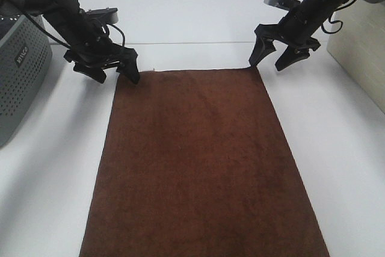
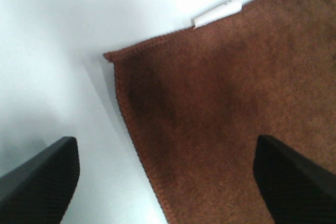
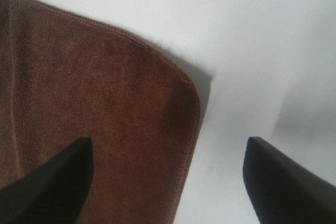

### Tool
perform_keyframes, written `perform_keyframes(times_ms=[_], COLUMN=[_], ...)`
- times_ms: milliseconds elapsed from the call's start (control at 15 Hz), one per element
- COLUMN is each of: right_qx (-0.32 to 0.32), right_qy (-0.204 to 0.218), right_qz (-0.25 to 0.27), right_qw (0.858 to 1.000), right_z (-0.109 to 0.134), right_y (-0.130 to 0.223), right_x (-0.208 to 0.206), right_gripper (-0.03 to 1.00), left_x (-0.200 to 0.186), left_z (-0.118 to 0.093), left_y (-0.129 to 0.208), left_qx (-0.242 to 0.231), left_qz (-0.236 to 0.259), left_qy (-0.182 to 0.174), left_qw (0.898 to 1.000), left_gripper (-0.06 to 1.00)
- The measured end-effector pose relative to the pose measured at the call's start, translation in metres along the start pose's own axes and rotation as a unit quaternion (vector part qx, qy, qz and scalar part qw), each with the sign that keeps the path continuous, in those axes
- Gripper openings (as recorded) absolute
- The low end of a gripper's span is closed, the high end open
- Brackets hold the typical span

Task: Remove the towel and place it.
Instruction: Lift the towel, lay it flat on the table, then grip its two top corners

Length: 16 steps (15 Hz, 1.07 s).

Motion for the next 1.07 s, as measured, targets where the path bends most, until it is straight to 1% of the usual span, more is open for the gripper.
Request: perform_keyframes(times_ms=[200, 333, 533, 800, 1000, 1067], right_qx=[0.014, 0.022, 0.03, 0.039, 0.032, 0.025], right_qy=[-0.007, -0.005, -0.002, 0.008, 0.014, 0.013], right_qz=[0.002, -0.015, -0.018, -0.019, -0.018, -0.021], right_qw=[1.0, 1.0, 0.999, 0.999, 0.999, 0.999], right_z=[-0.004, -0.007, -0.012, -0.014, -0.007, 0.001], right_y=[0.001, -0.002, -0.001, -0.002, -0.002, -0.002], right_x=[0.011, 0.015, 0.026, 0.026, 0.033, 0.038], right_gripper=[0.76, 0.76, 0.76, 0.76, 0.75, 0.75], left_x=[0.006, 0.005, 0.005, 0.006, 0.008, 0.011], left_z=[0.0, 0.001, 0.0, 0.0, -0.002, -0.004], left_y=[0.001, 0.001, 0.001, 0.001, 0.0, 0.0], left_qx=[-0.003, -0.004, -0.005, -0.006, -0.022, -0.026], left_qz=[0.005, 0.004, 0.003, 0.003, -0.004, -0.007], left_qy=[0.005, 0.006, 0.007, 0.008, 0.025, 0.028], left_qw=[1.0, 1.0, 1.0, 1.0, 0.999, 0.999], left_gripper=[0.82, 0.82, 0.82, 0.82, 0.82, 0.81])
Point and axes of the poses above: a point on each arm's last joint axis where the gripper is mounted, x pointing out along that axis toward the gripper, z along the wrist's bending axis when the last joint is at zero, y = z × x, the point moved 1 cm from there along x, pointing out along that axis toward the gripper, and after that the axes turned 9 degrees about x, right-handed, at the moved point
